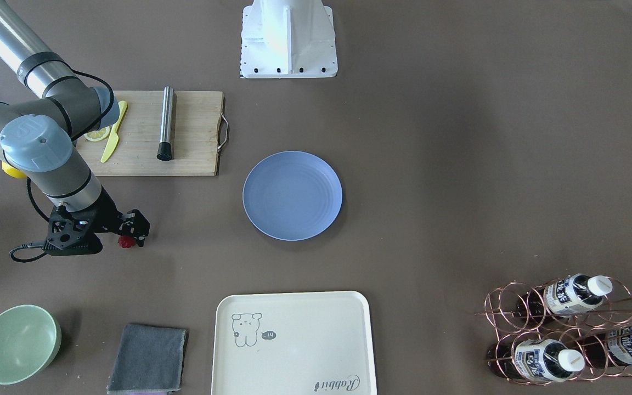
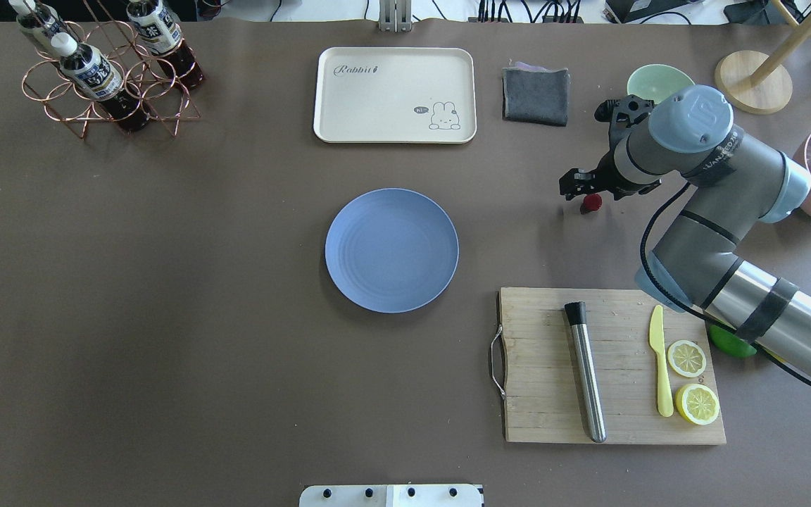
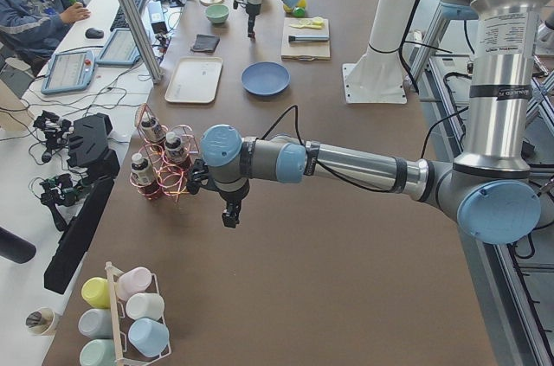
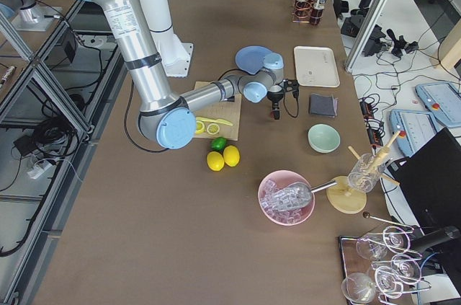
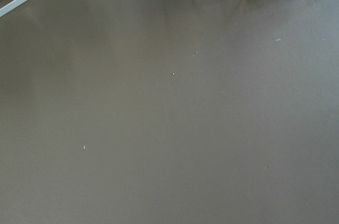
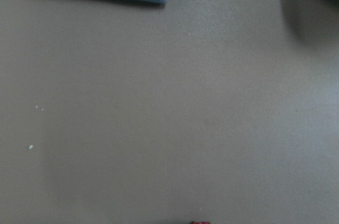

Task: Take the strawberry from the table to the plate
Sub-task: 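Withdraw the left arm while the right gripper reaches down to the red strawberry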

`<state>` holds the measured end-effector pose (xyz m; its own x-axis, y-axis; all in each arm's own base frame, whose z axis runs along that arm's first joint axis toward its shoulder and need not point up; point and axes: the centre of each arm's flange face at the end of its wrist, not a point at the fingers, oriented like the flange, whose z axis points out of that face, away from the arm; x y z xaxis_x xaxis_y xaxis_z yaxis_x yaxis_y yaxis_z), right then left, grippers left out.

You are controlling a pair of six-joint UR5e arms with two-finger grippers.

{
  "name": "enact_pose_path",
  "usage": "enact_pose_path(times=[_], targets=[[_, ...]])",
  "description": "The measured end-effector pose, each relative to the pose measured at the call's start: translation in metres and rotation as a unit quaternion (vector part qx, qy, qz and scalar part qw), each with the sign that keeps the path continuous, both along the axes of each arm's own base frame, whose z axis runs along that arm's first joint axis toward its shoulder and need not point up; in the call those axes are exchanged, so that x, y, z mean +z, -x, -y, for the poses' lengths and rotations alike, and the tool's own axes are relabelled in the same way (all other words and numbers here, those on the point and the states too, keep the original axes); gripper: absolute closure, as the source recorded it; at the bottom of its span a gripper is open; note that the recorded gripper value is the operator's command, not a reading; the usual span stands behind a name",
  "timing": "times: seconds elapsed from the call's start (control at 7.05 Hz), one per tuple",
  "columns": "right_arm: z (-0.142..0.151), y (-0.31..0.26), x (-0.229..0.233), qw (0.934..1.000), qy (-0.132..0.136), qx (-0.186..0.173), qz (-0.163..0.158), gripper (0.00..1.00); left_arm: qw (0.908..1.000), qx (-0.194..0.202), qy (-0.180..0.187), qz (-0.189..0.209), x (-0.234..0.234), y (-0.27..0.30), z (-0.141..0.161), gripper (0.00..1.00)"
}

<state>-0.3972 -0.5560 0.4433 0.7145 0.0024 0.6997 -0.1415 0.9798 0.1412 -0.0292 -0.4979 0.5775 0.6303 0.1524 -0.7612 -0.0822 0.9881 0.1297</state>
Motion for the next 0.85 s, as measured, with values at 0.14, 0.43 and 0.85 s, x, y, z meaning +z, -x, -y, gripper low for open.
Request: enact_pose_path(times=[0.14, 0.43, 0.85], targets=[[-0.002, 0.003, 0.0, 1.0, 0.001, 0.002, -0.001, 0.63, 1.0, 0.0, 0.0, 0.0, 0.0, 0.0, 0.0, 0.02], [-0.004, 0.004, 0.002, 1.0, 0.002, 0.002, -0.002, 1.0, 1.0, 0.0, -0.001, -0.001, -0.001, 0.0, 0.0, 0.02], [-0.003, 0.007, -0.017, 0.9997, 0.01, 0.015, 0.014, 1.0, 1.0, -0.001, -0.001, -0.002, -0.003, 0.0, 0.0, 0.02]])
